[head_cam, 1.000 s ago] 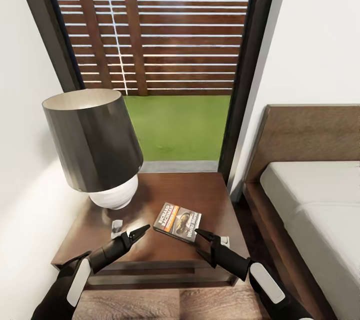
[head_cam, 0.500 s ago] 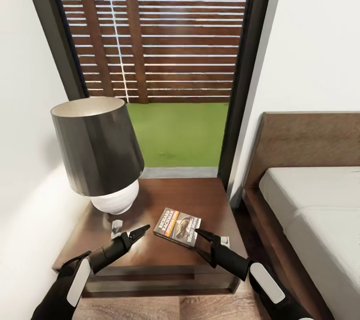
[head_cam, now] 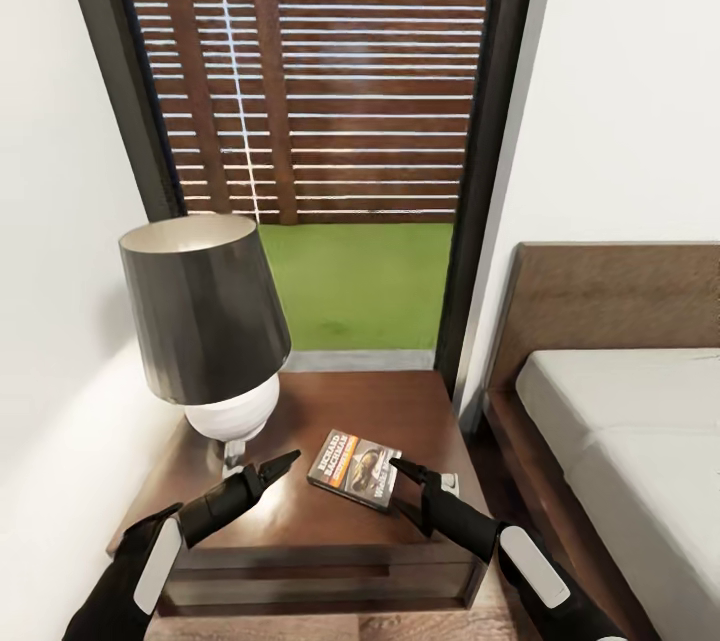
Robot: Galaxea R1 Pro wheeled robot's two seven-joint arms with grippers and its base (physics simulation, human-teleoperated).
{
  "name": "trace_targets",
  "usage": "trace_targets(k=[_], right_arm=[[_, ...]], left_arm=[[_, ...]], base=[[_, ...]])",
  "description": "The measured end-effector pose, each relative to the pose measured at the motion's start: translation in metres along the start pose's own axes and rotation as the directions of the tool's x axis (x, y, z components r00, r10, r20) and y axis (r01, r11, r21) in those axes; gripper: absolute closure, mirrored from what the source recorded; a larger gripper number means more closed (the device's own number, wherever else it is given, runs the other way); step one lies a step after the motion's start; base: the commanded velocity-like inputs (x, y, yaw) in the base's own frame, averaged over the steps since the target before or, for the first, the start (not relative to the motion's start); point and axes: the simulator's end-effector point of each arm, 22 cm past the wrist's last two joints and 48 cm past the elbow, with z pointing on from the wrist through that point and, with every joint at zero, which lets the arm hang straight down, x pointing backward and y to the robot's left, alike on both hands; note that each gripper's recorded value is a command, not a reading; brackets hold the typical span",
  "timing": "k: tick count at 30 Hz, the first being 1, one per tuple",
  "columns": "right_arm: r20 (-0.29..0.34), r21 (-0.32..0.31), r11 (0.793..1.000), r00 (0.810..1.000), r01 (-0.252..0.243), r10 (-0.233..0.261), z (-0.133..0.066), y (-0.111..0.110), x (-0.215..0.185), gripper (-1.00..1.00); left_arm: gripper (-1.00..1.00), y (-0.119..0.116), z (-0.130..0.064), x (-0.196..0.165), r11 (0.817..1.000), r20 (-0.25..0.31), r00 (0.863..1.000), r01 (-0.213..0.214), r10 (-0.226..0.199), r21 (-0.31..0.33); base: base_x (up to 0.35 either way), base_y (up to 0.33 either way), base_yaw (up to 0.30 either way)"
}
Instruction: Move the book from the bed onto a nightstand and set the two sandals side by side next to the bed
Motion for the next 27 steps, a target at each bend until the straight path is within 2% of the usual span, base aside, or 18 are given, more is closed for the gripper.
trace_targets(k=[2, 3, 4, 5, 6, 7, 8, 10, 12, 15, 27], right_arm=[[-0.004, 0.007, 1.000, 1.000, 0.012, -0.012, 0.000, 0.004, 0.000, -1.00], [-0.028, 0.034, 0.999, 0.999, 0.042, -0.041, 0.002, 0.000, 0.005, -1.00], [-0.081, 0.086, 0.991, 0.992, 0.106, -0.099, 0.003, -0.009, 0.017, -1.00], [-0.146, 0.136, 0.972, 0.975, 0.190, -0.170, 0.004, -0.019, 0.029, -1.00], [-0.185, 0.159, 0.954, 0.957, 0.255, -0.225, 0.004, -0.020, 0.034, -1.00], [-0.227, 0.174, 0.916, 0.920, 0.362, -0.320, 0.006, -0.017, 0.035, -1.00], [-0.233, 0.172, 0.898, 0.902, 0.406, -0.363, 0.008, -0.011, 0.033, -1.00], [-0.231, 0.164, 0.878, 0.883, 0.449, -0.408, 0.009, 0.000, 0.029, -1.00], [-0.229, 0.161, 0.863, 0.869, 0.478, -0.439, 0.008, 0.008, 0.025, -1.00], [-0.229, 0.163, 0.858, 0.864, 0.488, -0.448, 0.008, 0.015, 0.023, -1.00], [-0.229, 0.167, 0.854, 0.862, 0.492, -0.452, 0.008, 0.040, 0.018, -1.00]], left_arm=[[-1.00, -0.003, 0.002, -0.002, 1.000, -0.001, 1.000, -0.007, 0.007, -0.004], [-1.00, -0.005, 0.004, -0.003, 1.000, -0.002, 1.000, -0.007, 0.007, -0.009], [-1.00, -0.006, 0.006, -0.003, 1.000, -0.003, 1.000, -0.008, 0.008, -0.015], [-1.00, -0.008, 0.007, -0.004, 1.000, -0.004, 1.000, -0.009, 0.009, -0.017], [-1.00, -0.010, 0.007, -0.005, 1.000, -0.005, 1.000, -0.009, 0.009, -0.018], [-1.00, -0.013, 0.010, -0.004, 1.000, -0.013, 1.000, -0.012, 0.012, -0.015], [-1.00, -0.016, 0.012, -0.002, 1.000, -0.027, 1.000, -0.017, 0.016, -0.012], [-1.00, -0.023, 0.018, 0.004, 1.000, -0.056, 0.998, -0.025, 0.025, -0.005], [-1.00, -0.032, 0.026, 0.015, 0.999, -0.105, 0.994, -0.039, 0.040, 0.007], [-1.00, -0.040, 0.031, 0.019, 0.999, -0.131, 0.990, -0.046, 0.047, 0.013], [-1.00, -0.063, 0.035, 0.007, 0.999, -0.144, 0.988, -0.049, 0.050, 0.016]], base=[[0.000, 0.000, 0.000], [0.000, 0.000, 0.000], [0.000, 0.000, 0.000], [0.000, 0.000, 0.000], [0.000, 0.000, 0.000], [0.000, 0.000, 0.000], [0.000, 0.000, 0.000], [0.000, 0.000, 0.000], [0.000, 0.000, 0.000], [0.000, 0.000, 0.000], [0.000, 0.000, 0.000]])
